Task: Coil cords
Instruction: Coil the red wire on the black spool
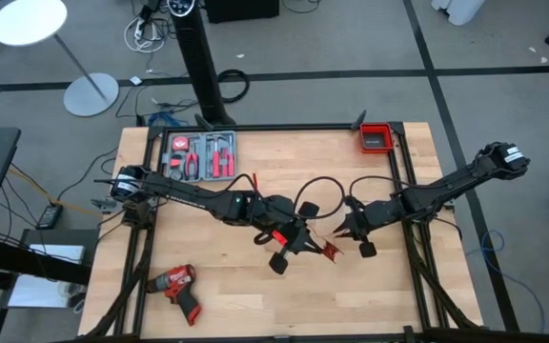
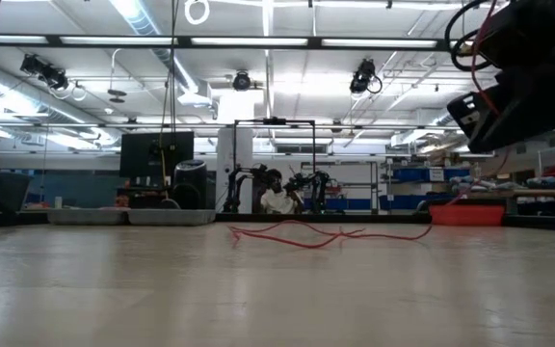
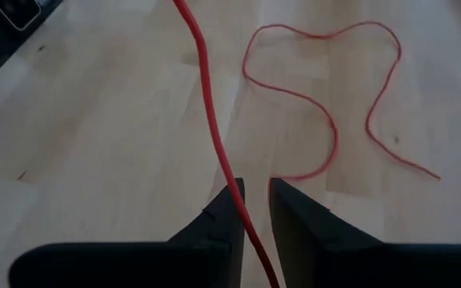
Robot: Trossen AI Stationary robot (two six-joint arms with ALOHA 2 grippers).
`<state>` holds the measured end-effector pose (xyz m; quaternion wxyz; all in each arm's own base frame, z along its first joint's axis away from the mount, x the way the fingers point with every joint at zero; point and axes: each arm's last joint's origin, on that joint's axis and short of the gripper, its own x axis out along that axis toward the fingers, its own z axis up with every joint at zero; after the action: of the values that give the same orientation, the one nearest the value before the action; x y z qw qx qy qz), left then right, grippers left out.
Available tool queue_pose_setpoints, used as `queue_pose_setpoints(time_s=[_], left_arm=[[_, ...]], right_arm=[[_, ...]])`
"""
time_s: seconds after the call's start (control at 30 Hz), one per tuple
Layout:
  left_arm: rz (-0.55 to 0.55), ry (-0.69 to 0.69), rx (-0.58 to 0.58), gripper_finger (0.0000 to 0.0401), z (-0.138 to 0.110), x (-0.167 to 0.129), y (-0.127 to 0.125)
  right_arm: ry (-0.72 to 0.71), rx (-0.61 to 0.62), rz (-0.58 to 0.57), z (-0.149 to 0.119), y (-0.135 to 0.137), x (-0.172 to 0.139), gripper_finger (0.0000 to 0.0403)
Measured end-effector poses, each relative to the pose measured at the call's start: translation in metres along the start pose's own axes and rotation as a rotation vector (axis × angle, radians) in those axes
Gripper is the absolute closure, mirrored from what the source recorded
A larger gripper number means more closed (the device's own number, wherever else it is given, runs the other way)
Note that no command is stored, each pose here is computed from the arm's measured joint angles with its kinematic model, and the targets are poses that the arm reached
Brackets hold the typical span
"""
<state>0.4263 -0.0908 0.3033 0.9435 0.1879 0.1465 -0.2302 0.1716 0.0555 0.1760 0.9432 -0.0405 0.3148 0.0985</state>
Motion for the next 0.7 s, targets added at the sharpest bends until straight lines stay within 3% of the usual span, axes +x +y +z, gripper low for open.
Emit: queue_pose_setpoints(time_s=[0.37,0.7], left_arm=[[0.004,-0.004,0.0,0.0401,0.0,0.0,0.001],[0.005,0.003,-0.003,0.0401,-0.001,-0.001,0.003]], right_arm=[[0.179,0.053,-0.02,-0.017,-0.002,0.003,0.0339],[0.12,0.072,0.012,-0.011,-0.001,-0.003,0.0339]])
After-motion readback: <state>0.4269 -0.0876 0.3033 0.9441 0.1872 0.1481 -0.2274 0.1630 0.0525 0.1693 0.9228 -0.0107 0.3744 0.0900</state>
